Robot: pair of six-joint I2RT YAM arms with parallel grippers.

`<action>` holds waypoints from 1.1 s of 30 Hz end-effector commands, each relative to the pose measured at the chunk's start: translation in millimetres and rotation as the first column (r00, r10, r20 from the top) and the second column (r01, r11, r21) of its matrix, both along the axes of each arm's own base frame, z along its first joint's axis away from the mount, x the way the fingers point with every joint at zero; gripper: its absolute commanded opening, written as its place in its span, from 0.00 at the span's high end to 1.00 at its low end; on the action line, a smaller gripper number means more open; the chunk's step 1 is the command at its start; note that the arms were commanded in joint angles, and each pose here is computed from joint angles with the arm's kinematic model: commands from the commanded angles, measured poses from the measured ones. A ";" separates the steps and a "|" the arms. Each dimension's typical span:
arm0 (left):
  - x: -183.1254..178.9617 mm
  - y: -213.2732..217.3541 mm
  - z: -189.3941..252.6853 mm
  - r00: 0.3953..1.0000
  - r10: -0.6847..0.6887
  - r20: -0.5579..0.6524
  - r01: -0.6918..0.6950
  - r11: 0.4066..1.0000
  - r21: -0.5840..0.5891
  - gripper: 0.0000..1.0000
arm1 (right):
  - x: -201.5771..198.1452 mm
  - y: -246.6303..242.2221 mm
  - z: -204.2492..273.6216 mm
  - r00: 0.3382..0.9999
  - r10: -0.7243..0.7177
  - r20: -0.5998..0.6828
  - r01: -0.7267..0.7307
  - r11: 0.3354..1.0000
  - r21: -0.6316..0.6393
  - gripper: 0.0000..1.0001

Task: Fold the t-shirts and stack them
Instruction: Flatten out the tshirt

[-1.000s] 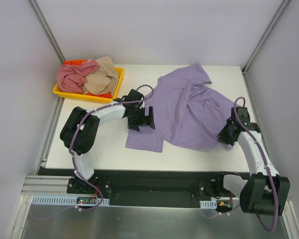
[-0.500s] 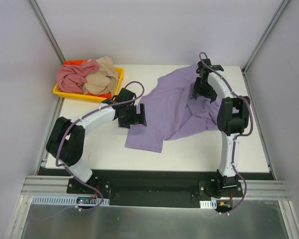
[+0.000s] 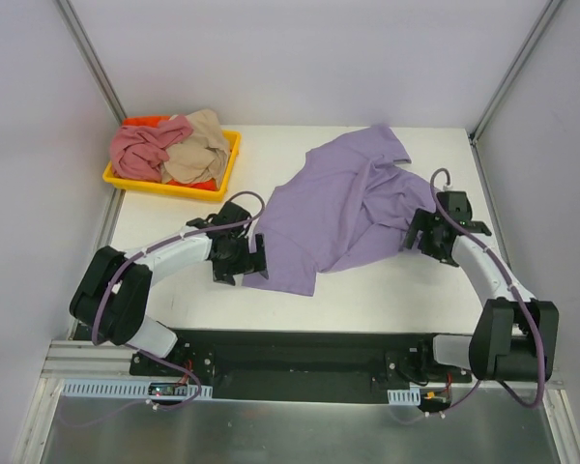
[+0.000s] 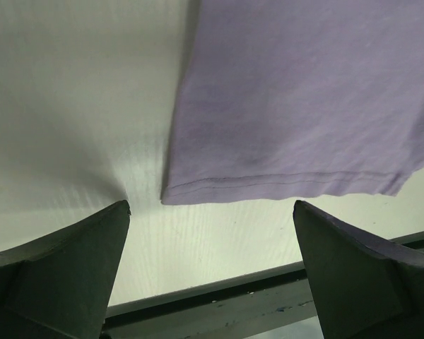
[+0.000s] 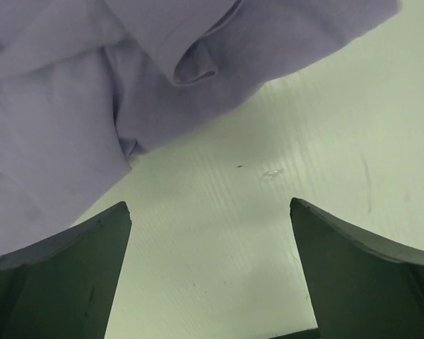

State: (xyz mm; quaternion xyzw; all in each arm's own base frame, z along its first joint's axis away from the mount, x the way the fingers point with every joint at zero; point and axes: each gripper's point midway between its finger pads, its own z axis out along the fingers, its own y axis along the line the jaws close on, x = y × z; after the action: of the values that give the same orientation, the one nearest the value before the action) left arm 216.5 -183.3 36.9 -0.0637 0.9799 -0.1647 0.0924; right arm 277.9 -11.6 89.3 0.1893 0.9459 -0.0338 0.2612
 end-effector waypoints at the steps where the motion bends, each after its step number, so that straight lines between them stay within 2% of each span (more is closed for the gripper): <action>1: -15.1 1.0 -7.0 0.998 0.021 -0.051 -0.021 1.000 0.001 0.06 | 26.4 28.7 -15.6 0.972 0.207 0.108 -0.217 0.972 0.094 0.01; 4: -11.2 -1.2 -14.3 0.999 0.020 -0.049 -0.019 1.000 0.016 0.20 | 35.8 35.1 -18.0 0.958 0.258 0.126 -0.272 0.957 0.105 0.04; 6: -10.2 -2.9 -21.6 0.998 0.025 -0.064 -0.024 1.000 0.018 0.31 | 49.2 30.3 -17.0 0.952 0.258 0.163 -0.272 0.960 0.066 0.05; 8: -11.0 -9.3 -28.7 0.995 0.016 -0.095 -0.017 1.000 -0.004 0.51 | 54.9 24.3 -20.8 0.957 0.250 0.151 -0.258 0.966 0.036 0.09; 10: -15.2 -19.3 -33.4 0.990 -0.006 -0.138 -0.001 0.999 -0.052 0.79 | 60.4 20.4 -24.3 0.956 0.262 0.135 -0.266 0.964 0.011 0.15; 11: -15.4 -22.1 -35.4 0.989 -0.004 -0.149 -0.005 0.998 -0.063 0.97 | 61.5 12.1 -27.6 0.963 0.245 0.115 -0.244 0.969 -0.023 0.16; 12: -15.6 -22.8 -36.5 0.988 0.001 -0.155 -0.012 0.998 -0.065 1.00 | 62.2 9.2 -30.4 0.964 0.247 0.102 -0.245 0.969 -0.038 0.18; 22: 2.2 -14.7 -19.1 1.000 0.020 -0.023 -0.020 0.999 -0.035 1.00 | 79.4 3.5 -44.5 0.952 0.294 0.082 -0.287 0.954 -0.088 0.24; 33: 9.3 -16.4 -5.3 0.999 0.006 0.033 -0.005 0.999 -0.050 1.00 | 87.2 -11.1 -48.9 0.959 0.279 0.047 -0.269 0.949 -0.163 0.30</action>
State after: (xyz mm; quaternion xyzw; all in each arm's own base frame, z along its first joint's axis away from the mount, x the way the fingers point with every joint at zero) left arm 221.8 -201.9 23.1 -0.0797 0.9745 -0.1928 0.0821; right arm 343.4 -13.1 24.4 0.0415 0.9588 -0.0371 0.2785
